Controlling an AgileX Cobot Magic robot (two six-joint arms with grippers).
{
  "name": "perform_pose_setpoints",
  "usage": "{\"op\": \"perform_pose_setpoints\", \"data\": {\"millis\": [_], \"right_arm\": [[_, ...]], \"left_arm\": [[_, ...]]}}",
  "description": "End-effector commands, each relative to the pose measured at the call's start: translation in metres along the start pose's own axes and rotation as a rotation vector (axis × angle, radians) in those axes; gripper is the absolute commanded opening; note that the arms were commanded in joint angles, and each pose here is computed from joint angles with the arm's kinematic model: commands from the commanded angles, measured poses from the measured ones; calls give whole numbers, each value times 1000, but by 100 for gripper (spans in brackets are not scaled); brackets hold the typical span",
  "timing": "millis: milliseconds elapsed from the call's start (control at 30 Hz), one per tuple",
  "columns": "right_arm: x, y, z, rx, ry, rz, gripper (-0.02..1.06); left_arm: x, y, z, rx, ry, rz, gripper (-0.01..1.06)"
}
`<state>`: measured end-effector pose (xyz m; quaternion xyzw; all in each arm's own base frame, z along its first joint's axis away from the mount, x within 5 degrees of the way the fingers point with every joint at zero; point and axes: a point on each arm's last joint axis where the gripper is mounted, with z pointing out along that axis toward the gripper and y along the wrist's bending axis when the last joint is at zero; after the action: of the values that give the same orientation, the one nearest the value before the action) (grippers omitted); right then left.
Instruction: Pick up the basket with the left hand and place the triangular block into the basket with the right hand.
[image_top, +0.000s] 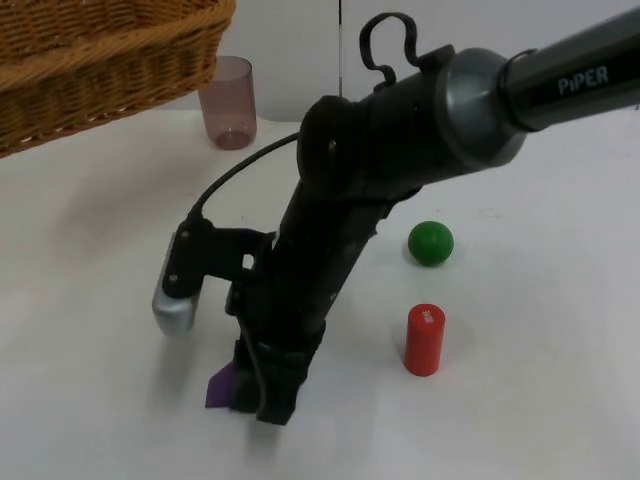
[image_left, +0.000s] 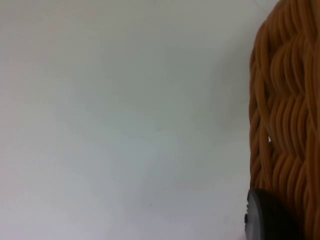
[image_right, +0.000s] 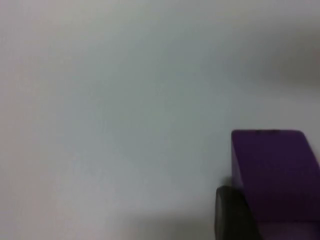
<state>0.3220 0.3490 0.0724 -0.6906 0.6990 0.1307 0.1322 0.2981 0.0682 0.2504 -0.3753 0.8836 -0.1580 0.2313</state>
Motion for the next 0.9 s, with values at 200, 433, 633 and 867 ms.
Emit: {"op": "perform_pose_setpoints", "data": {"millis": [200,433,633,867], "right_arm": [[-8,-13,-31,116,-48,132,0],[-10,-11,-78,100,-48,371,0],[-2,-7,-105,234,-70,602,0],[13,20,-163,376,-232,707,0]], "left_arm": [[0,-2,-5,20,-1,-26,1],[0,-2,-5,19,-1,-24,1],[0,-2,-5,17,-6,-21,1],[1,-3,-4,15,-6,-11,1]]}}
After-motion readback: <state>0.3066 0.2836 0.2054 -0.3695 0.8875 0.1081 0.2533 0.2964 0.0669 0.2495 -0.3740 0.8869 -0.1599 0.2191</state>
